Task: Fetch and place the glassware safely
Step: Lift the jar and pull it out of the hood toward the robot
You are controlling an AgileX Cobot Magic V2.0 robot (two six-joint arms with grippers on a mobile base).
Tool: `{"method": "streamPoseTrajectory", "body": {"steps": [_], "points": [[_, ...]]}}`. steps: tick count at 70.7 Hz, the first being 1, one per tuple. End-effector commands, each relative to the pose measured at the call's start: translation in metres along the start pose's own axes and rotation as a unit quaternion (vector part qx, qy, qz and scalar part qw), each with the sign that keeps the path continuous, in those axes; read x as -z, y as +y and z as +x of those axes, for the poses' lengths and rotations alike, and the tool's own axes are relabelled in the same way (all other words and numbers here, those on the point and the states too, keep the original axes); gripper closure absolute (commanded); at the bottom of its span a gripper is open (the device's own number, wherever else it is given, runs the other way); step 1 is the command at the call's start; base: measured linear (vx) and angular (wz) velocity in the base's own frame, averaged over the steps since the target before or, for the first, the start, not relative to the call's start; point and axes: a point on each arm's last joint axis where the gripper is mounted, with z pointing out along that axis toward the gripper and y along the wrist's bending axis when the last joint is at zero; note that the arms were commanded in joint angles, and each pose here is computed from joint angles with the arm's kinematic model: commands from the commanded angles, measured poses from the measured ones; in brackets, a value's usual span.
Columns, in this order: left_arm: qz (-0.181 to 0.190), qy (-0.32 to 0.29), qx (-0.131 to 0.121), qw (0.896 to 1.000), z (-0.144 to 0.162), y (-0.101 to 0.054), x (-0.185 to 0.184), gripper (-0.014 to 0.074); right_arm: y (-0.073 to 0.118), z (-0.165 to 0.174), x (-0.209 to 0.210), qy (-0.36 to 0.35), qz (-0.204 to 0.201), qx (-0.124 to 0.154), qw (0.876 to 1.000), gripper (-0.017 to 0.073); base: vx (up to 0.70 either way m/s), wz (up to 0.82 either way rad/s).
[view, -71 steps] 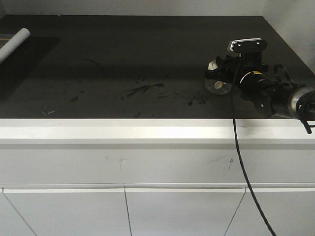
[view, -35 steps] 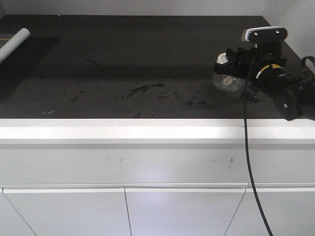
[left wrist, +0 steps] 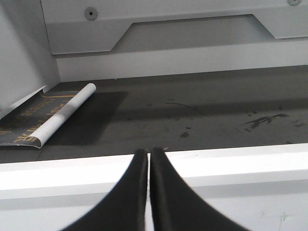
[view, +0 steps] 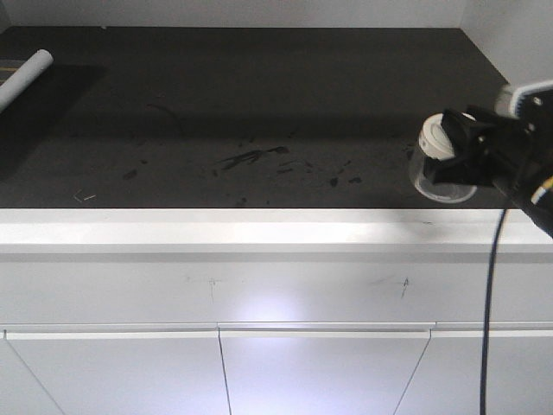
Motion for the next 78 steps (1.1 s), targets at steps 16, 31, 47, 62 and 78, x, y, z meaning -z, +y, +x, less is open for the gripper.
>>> {"method": "streamPoseTrajectory", "body": {"steps": [16, 31, 47, 62, 78], "points": [[0.004, -0.042, 0.009, 0.999, -0.014, 0.000, 0.001, 0.0601, 0.017, -0.018, 0.064, -0.094, -0.045, 0.024, 0.994, 0.0563, 0.00, 0.00], [0.004, -0.042, 0.009, 0.999, -0.014, 0.000, 0.001, 0.0601, 0.033, -0.018, 0.083, -0.096, -0.103, 0.035, 0.989, 0.0563, 0.00, 0.00], [0.004, -0.042, 0.009, 0.999, -0.014, 0.000, 0.001, 0.0601, 0.070, -0.017, 0.088, -0.087, -0.200, 0.038, 0.975, 0.0563, 0.00, 0.00], [0.004, -0.042, 0.009, 0.999, -0.014, 0.000, 0.001, 0.0601, 0.101, -0.017, 0.098, -0.085, -0.279, 0.039, 0.956, 0.0563, 0.00, 0.00], [0.004, -0.042, 0.009, 0.999, -0.014, 0.000, 0.001, 0.0601, 0.125, -0.018, 0.110, -0.090, -0.347, 0.032, 0.933, 0.0563, 0.00, 0.00]]}}
